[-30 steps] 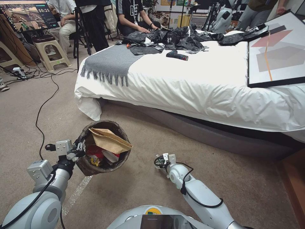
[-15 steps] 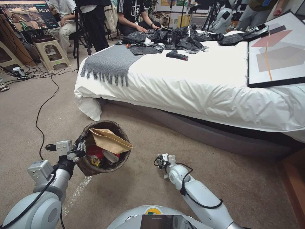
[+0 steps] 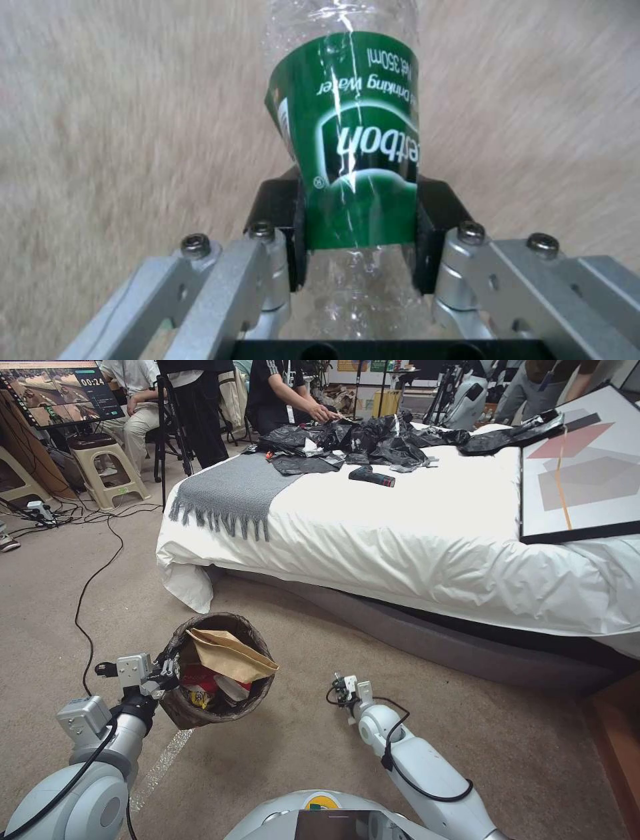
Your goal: Pick up the trash bin, then pick up the garbage from the floor and place it into the trash bin.
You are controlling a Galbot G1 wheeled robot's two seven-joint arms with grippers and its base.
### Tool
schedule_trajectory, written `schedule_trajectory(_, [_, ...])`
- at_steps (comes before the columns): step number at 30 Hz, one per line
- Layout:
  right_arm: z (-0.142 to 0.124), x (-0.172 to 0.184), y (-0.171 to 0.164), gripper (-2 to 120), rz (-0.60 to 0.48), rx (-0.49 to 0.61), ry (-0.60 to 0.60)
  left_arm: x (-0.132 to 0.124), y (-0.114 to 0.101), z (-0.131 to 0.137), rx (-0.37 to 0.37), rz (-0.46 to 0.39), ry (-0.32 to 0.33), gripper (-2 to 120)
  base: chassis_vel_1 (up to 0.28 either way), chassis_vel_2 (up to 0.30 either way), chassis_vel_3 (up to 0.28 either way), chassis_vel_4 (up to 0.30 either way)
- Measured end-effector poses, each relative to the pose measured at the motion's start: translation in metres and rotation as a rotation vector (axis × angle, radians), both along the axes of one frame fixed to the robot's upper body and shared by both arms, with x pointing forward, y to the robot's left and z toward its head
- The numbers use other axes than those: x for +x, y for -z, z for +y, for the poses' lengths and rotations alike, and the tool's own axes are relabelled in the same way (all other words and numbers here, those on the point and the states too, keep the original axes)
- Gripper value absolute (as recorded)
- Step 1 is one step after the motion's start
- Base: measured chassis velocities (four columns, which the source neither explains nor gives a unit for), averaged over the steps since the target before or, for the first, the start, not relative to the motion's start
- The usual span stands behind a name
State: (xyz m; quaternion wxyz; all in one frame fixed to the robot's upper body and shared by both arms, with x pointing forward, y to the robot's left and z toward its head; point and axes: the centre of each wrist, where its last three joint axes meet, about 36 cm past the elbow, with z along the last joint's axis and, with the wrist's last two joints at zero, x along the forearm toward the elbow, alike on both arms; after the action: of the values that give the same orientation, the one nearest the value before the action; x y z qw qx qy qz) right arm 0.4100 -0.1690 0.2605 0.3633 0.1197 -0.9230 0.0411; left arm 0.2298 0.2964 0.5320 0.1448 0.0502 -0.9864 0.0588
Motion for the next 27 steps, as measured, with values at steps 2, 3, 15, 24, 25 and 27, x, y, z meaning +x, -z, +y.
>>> schedule_trajectory(2, [-0.005,-0.002,-0.017,27,-0.049,0.006,-0.007,0.0,0.0,0.0,0.0,0.0,0.0,8,0.0,0.0,0.0,0.0])
schedule_trajectory(3, [-0.01,-0.002,-0.036,27,-0.097,0.016,-0.013,0.0,0.0,0.0,0.0,0.0,0.001,8,0.0,0.0,0.0,0.0])
schedule_trajectory(15, [-0.037,-0.02,-0.194,27,-0.374,0.147,-0.076,0.0,0.001,-0.002,-0.01,0.011,0.008,8,0.0,0.0,0.0,0.0])
schedule_trajectory(24, [-0.022,-0.043,-0.286,27,-0.479,0.323,-0.231,0.0,0.002,-0.004,-0.018,0.021,-0.002,8,0.0,0.0,0.0,0.0])
schedule_trajectory(25, [-0.019,-0.043,-0.292,27,-0.481,0.341,-0.252,0.0,0.002,-0.004,-0.019,0.022,-0.006,8,0.0,0.0,0.0,0.0])
schedule_trajectory(27, [-0.016,-0.043,-0.298,27,-0.481,0.361,-0.275,0.0,0.002,-0.004,-0.02,0.023,-0.008,8,0.0,0.0,0.0,0.0])
